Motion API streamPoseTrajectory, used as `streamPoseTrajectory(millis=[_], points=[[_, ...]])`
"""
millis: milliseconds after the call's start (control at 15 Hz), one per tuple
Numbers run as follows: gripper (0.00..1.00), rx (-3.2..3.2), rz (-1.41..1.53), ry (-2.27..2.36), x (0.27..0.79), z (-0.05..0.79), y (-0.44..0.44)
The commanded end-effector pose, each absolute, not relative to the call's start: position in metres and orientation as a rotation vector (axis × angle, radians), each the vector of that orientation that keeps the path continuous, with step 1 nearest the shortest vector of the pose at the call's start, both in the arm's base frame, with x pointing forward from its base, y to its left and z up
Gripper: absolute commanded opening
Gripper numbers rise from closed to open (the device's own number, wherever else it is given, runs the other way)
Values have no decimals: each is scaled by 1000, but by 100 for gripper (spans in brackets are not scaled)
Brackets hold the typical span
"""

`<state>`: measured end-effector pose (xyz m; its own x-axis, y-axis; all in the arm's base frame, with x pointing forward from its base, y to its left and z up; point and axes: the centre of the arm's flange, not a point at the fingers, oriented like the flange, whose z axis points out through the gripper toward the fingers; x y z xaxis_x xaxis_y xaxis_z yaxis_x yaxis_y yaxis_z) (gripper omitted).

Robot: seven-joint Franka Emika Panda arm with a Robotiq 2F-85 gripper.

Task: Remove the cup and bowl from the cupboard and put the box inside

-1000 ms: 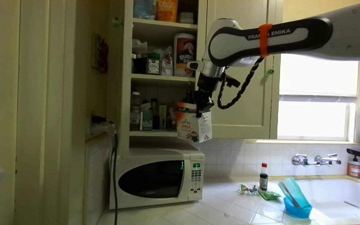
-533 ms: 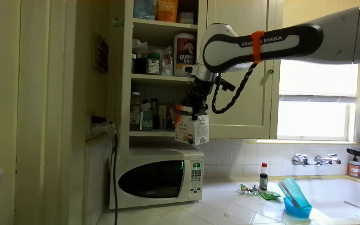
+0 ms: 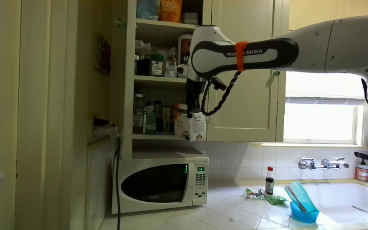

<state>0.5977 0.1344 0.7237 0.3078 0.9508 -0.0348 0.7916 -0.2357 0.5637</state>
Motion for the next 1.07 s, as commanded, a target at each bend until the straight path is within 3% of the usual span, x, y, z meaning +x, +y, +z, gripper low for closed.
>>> streamPoseTrajectory(millis=[0,267,333,1000], points=[[1,2069,460,1552,628,766,156],[1,2155,491,1520,651,775,151],[4,2116,487,1537,619,748,149],[1,2183,553,1373,670,754,148]])
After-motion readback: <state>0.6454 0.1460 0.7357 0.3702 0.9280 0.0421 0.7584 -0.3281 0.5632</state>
